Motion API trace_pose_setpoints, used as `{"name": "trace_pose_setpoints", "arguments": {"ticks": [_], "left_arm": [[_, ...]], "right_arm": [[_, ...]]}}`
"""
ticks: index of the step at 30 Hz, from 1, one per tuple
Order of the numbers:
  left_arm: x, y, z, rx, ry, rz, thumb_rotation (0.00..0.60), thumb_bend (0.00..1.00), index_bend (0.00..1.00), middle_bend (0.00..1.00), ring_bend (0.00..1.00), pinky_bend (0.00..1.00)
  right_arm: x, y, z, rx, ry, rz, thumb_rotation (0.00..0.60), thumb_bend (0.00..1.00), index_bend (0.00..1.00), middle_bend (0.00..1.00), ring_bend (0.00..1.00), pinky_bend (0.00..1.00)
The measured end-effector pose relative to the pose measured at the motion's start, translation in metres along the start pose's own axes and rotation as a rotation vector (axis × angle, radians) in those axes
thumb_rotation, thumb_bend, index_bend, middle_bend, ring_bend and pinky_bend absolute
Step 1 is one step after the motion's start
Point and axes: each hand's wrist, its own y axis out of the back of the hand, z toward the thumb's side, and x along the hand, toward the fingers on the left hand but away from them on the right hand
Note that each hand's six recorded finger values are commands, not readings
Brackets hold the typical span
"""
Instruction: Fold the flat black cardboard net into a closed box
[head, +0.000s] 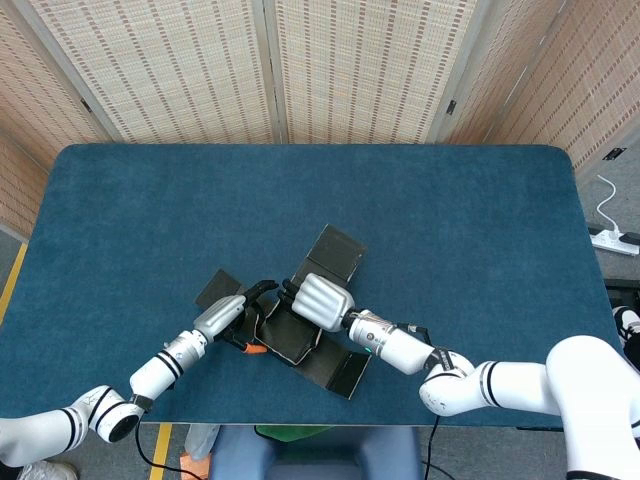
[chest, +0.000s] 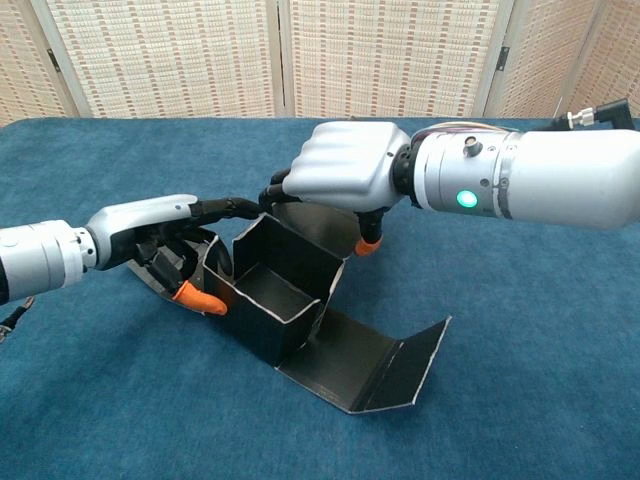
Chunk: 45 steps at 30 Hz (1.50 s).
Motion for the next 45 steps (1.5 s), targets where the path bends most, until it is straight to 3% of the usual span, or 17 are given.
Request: {"name": "trace_pose_setpoints", "arguments": {"ticks": [9, 15, 21, 26, 28, 30, 32, 38, 45], "left_arm": [[0.002, -0.007, -0.005, -0.15, 0.029, -0.074, 0.6, 0.18, 0.05, 0.01, 0.42, 0.72], [0.002, -0.013, -0.006, -0.192, 0.017, -0.123, 0.6, 0.2, 0.09, 0.04, 0.43, 0.71], [0.006, -0.019, -0.009, -0.21, 0.01, -0.139, 0.6, 0.2, 0.2, 0.17, 0.47, 0.71], [0.008, -0.017, -0.012, -0.232, 0.019, -0.122, 0.6, 0.2, 0.29, 0.26, 0.5, 0.71], [0.008, -0.017, -0.014, -0.228, 0.026, -0.12, 0.6, 0.2, 0.3, 0.28, 0.51, 0.71], [0.007, -0.017, -0.015, -0.223, 0.033, -0.12, 0.6, 0.2, 0.31, 0.29, 0.51, 0.71], [0.007, -0.018, -0.016, -0.22, 0.038, -0.12, 0.6, 0.2, 0.32, 0.29, 0.51, 0.71], [0.006, -0.016, -0.016, -0.22, 0.046, -0.118, 0.6, 0.2, 0.32, 0.3, 0.51, 0.71], [0.002, -0.011, -0.015, -0.228, 0.047, -0.112, 0.6, 0.2, 0.31, 0.3, 0.51, 0.71]], "right_arm": [[0.0, 0.005, 0.002, 0.072, 0.064, -0.041, 0.6, 0.4, 0.48, 0.57, 0.86, 1.0], [-0.002, 0.005, 0.002, 0.103, 0.081, -0.06, 0.6, 0.4, 0.48, 0.56, 0.86, 1.0], [-0.004, 0.004, 0.003, 0.113, 0.08, -0.08, 0.6, 0.4, 0.46, 0.48, 0.86, 1.0], [-0.003, 0.005, 0.005, 0.121, 0.078, -0.092, 0.6, 0.4, 0.1, 0.2, 0.82, 1.0], [-0.002, 0.004, 0.006, 0.127, 0.077, -0.091, 0.6, 0.4, 0.01, 0.11, 0.79, 1.0], [-0.001, 0.004, 0.006, 0.127, 0.074, -0.085, 0.6, 0.4, 0.0, 0.04, 0.76, 1.0], [0.0, 0.003, 0.007, 0.119, 0.071, -0.076, 0.6, 0.36, 0.0, 0.0, 0.72, 1.0], [0.007, 0.002, 0.005, 0.081, 0.054, -0.044, 0.6, 0.08, 0.0, 0.0, 0.67, 1.0], [0.023, 0.002, 0.001, 0.024, 0.037, -0.03, 0.6, 0.05, 0.0, 0.0, 0.66, 1.0]]}}
